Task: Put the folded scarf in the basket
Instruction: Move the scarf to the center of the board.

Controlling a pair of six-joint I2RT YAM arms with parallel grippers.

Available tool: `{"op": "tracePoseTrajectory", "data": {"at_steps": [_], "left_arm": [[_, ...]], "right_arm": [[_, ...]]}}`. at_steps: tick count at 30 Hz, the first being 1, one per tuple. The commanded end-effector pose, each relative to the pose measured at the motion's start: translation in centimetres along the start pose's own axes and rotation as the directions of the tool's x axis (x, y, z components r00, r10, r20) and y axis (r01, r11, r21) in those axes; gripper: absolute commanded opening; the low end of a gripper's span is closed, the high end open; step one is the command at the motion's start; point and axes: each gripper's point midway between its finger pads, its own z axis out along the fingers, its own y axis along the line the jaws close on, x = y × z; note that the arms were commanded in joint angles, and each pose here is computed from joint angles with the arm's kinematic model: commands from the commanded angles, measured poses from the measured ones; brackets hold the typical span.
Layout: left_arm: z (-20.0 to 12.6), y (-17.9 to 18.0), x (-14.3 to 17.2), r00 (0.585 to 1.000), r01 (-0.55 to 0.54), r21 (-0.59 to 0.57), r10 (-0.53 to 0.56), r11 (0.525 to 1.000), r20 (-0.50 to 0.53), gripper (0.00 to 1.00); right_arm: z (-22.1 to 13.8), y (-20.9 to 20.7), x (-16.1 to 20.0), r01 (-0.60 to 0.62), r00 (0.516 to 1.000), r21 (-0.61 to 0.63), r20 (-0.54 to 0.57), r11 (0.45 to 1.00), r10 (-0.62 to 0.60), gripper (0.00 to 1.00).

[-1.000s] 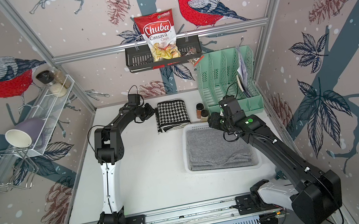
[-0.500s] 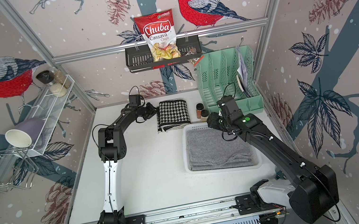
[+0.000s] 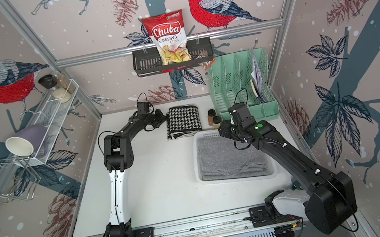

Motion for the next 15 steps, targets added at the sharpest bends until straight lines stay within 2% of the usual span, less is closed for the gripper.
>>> {"op": "tracePoseTrajectory", "data": {"at_steps": [1, 8, 15], "left_arm": [[-1.0, 2.5, 0.5, 0.998, 0.053, -0.113, -0.052, 0.992, 0.020, 0.00], [-5.1, 6.2, 1.3, 0.983, 0.159, -0.214, -0.135, 0.964, 0.122, 0.00], [-9.7, 10.3, 4.6, 0.951, 0.284, -0.301, -0.228, 0.910, 0.209, 0.00]], "right_arm": [[-0.1, 0.5, -0.5, 0.006, 1.000, -0.019, 0.014, 1.000, -0.006, 0.49], [0.0, 0.8, -0.2, 0.008, 1.000, -0.032, 0.004, 0.999, -0.008, 0.49], [0.5, 1.1, 0.7, 0.022, 0.999, -0.038, -0.032, 0.999, -0.023, 0.48]]}}
